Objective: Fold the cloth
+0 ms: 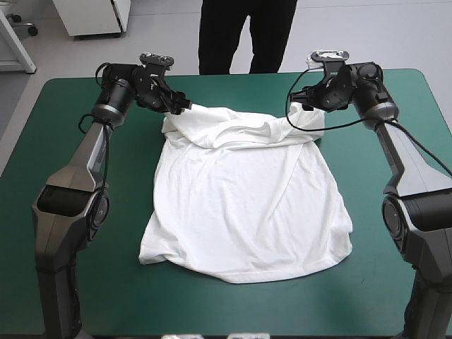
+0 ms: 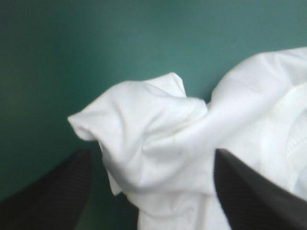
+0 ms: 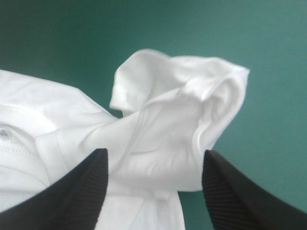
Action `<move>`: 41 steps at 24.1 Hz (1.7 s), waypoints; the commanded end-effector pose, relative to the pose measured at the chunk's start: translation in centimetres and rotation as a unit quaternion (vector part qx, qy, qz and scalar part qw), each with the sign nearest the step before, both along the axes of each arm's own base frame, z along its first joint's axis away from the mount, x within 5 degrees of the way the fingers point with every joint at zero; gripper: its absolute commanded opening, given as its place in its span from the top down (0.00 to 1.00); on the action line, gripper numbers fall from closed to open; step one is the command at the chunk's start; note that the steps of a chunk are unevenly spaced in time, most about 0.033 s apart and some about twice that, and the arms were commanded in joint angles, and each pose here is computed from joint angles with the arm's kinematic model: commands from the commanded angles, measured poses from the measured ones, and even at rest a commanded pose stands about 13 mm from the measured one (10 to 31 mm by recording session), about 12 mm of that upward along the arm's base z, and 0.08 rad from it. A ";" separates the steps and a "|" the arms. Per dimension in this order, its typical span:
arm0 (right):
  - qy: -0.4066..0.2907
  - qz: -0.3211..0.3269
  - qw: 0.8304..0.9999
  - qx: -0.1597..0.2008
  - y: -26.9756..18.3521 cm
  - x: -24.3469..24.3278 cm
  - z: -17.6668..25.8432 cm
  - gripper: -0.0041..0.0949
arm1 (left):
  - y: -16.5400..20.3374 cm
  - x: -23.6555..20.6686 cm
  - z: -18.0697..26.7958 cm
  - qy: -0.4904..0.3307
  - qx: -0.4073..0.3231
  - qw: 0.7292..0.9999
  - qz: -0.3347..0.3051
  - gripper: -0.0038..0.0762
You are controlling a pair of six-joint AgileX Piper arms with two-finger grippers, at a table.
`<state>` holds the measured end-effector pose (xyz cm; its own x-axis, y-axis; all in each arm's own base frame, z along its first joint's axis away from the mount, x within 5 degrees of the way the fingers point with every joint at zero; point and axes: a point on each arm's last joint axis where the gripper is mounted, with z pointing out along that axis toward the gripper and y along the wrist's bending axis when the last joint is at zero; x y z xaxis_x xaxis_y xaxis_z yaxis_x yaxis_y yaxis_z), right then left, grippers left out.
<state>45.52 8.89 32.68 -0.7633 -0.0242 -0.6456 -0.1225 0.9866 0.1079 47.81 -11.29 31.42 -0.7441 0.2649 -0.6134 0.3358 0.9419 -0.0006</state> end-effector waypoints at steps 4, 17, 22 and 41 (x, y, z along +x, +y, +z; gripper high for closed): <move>-0.086 0.002 0.996 0.011 -1.7 -6.6 10.9 0.44 | 2.8 -7.0 13.3 -0.131 -0.025 0.991 0.008 0.16; -0.045 0.018 0.999 -0.003 -4.5 -23.1 12.3 0.46 | 5.8 -27.5 15.5 -0.086 0.045 0.995 -0.025 0.32; -0.033 0.018 0.999 -0.008 -4.8 -25.0 11.0 0.46 | 5.0 -28.8 11.4 0.008 0.023 1.000 0.018 0.32; -0.019 0.017 1.000 -0.015 -4.8 -24.6 10.4 0.46 | 3.1 -28.4 -2.9 0.177 -0.029 0.983 0.022 0.36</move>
